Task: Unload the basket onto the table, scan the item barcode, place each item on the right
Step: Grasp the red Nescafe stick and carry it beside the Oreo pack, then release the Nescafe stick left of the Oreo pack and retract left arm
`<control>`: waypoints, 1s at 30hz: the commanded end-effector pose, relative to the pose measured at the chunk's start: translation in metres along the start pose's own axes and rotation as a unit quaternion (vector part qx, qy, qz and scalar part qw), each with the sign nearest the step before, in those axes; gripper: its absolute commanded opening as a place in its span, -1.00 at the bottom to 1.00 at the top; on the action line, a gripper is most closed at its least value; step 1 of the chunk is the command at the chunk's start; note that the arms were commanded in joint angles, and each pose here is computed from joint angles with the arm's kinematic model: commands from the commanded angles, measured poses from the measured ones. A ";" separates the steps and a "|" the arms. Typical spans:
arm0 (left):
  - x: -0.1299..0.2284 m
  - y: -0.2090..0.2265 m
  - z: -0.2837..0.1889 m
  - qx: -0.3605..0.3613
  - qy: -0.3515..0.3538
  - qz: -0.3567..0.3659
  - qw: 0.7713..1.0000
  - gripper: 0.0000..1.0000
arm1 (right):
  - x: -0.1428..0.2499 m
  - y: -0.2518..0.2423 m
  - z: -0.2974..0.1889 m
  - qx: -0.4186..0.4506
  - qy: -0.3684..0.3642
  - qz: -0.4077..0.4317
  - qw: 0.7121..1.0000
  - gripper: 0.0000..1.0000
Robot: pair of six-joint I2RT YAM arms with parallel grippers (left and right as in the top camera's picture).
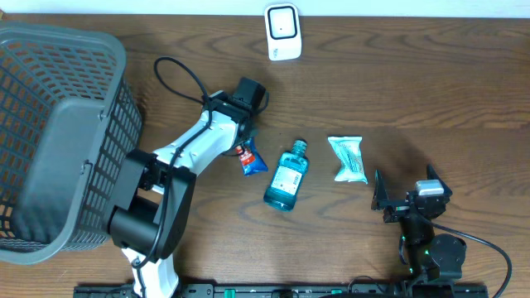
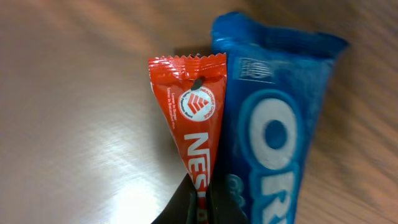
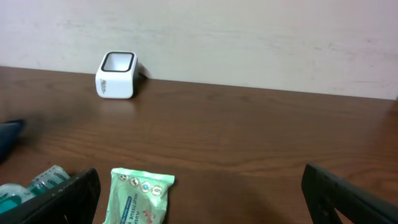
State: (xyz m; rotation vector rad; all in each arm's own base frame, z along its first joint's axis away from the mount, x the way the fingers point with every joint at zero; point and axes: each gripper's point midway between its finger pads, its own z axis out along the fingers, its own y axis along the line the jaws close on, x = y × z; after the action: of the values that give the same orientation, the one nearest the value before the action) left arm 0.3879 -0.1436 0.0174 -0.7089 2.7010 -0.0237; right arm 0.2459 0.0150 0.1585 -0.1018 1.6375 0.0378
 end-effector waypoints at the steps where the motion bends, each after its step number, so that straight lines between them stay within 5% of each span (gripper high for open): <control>1: 0.025 -0.020 0.017 0.048 0.053 0.098 0.993 -0.86 | 0.000 0.001 0.000 -0.001 -0.001 0.006 1.000 0.99; 7: 0.041 -0.034 0.016 0.100 0.086 0.186 0.974 -0.86 | 0.000 0.001 0.000 -0.001 -0.001 0.006 1.000 0.98; 16: 0.011 -0.035 -0.043 0.114 0.018 0.252 0.961 -0.86 | 0.000 0.001 0.000 0.000 -0.001 0.006 1.000 0.99; 22: -0.009 -0.021 -0.080 0.091 -0.035 0.288 0.953 -0.85 | 0.000 0.001 0.000 -0.001 -0.001 0.006 1.000 0.99; 30: 0.005 -0.002 -0.056 0.044 0.004 0.306 0.951 -0.85 | 0.000 0.001 0.000 0.000 -0.001 0.006 1.000 0.98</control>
State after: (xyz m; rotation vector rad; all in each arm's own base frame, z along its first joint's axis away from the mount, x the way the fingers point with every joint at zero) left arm 0.3676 -0.1581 0.0856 0.1365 2.7526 -0.0723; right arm 0.2459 0.0150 0.1585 -0.1018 1.6375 0.0378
